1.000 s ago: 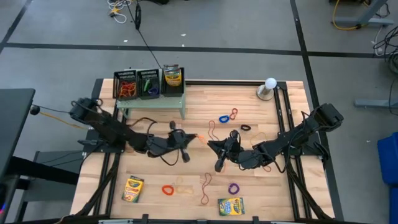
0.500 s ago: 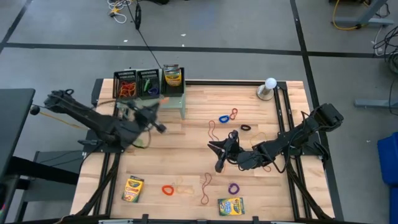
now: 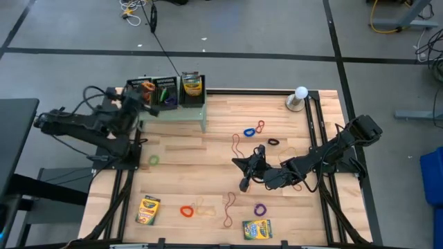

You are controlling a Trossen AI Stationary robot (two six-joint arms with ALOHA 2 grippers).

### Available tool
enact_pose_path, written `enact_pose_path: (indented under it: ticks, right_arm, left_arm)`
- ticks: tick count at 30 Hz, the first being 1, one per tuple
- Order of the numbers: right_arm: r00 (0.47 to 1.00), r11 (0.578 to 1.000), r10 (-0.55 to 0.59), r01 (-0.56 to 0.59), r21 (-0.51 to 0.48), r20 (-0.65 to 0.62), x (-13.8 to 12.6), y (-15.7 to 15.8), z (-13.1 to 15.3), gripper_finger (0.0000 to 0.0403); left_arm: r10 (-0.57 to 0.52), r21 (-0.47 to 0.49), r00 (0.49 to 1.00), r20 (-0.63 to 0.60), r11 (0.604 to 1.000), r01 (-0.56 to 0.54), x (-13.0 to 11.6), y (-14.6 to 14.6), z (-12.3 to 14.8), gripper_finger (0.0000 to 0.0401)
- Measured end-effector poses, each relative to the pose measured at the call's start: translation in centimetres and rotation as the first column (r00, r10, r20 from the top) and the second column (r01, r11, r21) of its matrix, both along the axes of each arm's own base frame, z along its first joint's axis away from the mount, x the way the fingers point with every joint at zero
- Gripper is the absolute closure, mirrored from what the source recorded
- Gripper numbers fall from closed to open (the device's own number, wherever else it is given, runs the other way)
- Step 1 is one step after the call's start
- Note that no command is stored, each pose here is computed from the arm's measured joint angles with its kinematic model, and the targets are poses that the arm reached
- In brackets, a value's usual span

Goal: Pick & Place Office Desk Supplies
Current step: Put the orange rubber band into the left black bin on the shelf

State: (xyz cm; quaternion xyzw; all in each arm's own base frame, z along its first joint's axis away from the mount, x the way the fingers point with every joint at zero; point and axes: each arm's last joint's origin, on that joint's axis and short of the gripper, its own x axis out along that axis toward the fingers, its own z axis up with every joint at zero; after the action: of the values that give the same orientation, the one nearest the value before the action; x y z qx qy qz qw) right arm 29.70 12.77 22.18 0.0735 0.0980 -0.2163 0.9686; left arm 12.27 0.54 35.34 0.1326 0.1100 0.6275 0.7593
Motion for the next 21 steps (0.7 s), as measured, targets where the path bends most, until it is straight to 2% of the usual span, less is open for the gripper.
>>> enact_pose_path:
  ticks: [7, 12, 17, 19, 21]
  right_arm:
    - [1.0, 1.0, 0.0, 0.0, -0.001, -0.002, 0.0, 0.0, 0.0, 0.039]
    - [1.0, 1.0, 0.0, 0.0, -0.001, -0.002, 0.0, 0.0, 0.0, 0.039]
    - [1.0, 1.0, 0.0, 0.0, -0.001, -0.002, 0.0, 0.0, 0.0, 0.039]
    - [1.0, 1.0, 0.007, -0.006, 0.001, -0.003, 0.0, 0.0, 0.0, 0.039]
    - [1.0, 1.0, 0.007, -0.007, 0.002, -0.003, 0.0, 0.0, 0.0, 0.039]
  left_arm:
    - [0.16, 0.017, 0.983, -0.087, 0.987, -0.16, -1.4, 2.0, -0.1, 0.0398]
    - [0.235, 0.033, 0.957, -0.17, 0.972, -0.233, -1.8, 3.0, -0.7, 0.0398]
    - [0.149, 0.0, 0.974, -0.168, 0.988, -0.152, -2.1, 4.0, -2.0, 0.0398]
    - [0.103, -0.06, 0.983, -0.155, 0.992, -0.113, -2.4, 4.6, -3.0, 0.0398]
    - [0.098, -0.134, 0.983, -0.156, 0.984, -0.12, -3.0, 5.4, -4.0, 0.0398]
